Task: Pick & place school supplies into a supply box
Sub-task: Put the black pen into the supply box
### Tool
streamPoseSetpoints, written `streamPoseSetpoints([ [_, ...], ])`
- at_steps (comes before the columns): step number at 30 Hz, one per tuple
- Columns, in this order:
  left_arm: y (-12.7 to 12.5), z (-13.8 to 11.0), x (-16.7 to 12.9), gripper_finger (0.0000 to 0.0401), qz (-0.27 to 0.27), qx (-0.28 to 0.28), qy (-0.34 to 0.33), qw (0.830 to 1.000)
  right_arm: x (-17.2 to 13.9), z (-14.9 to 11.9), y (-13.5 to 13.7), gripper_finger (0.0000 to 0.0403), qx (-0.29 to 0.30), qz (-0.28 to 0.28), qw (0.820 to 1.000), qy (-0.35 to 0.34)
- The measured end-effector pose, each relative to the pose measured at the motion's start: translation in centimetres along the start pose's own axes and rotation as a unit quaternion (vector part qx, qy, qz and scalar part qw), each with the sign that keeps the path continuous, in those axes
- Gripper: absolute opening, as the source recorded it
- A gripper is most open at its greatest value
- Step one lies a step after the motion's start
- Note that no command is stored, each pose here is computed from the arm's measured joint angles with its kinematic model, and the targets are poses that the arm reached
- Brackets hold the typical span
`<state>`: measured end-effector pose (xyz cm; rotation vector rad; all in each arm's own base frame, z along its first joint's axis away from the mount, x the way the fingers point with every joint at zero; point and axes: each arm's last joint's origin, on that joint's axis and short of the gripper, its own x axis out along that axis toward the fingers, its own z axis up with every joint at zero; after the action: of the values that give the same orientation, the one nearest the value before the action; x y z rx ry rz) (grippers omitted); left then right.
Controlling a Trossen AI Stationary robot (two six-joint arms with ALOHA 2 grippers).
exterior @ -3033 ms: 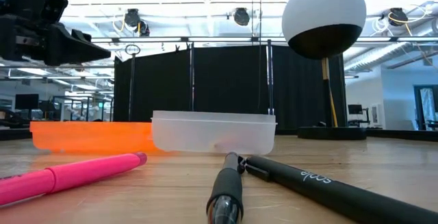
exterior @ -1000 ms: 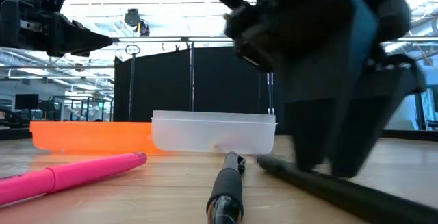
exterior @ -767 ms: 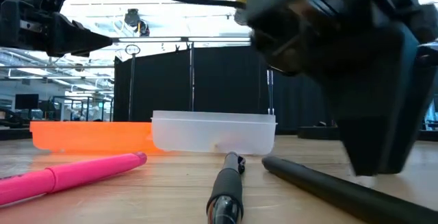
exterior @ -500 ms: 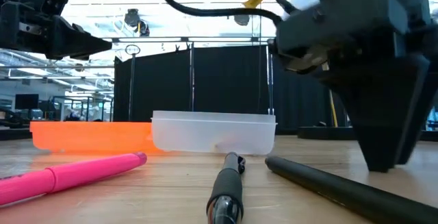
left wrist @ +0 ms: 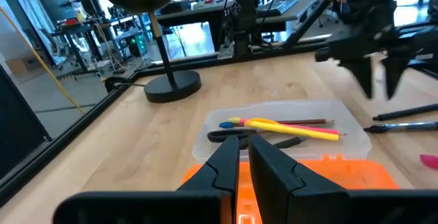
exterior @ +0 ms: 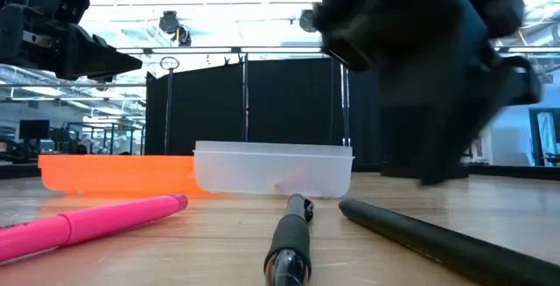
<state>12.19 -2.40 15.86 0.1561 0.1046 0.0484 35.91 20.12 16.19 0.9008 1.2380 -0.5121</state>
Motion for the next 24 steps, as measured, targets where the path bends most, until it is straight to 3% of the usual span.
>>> streamPoseSetpoints([
  [4,0.0,0.0,0.0,0.0042,0.0,0.001,0.002,1.0,0.1,-0.1,0.9,0.0101,0.0,0.043,0.999,-0.007],
  [13,0.0,0.0,0.0,0.0042,0.0,0.006,0.002,1.0,0.2,0.0,0.5,0.0093,-0.013,0.017,0.999,-0.032],
  [24,0.0,-0.1,0.0,0.0042,0.002,0.016,0.003,1.0,3.0,1.0,0.8,0.0104,-0.027,0.036,0.999,-0.009],
])
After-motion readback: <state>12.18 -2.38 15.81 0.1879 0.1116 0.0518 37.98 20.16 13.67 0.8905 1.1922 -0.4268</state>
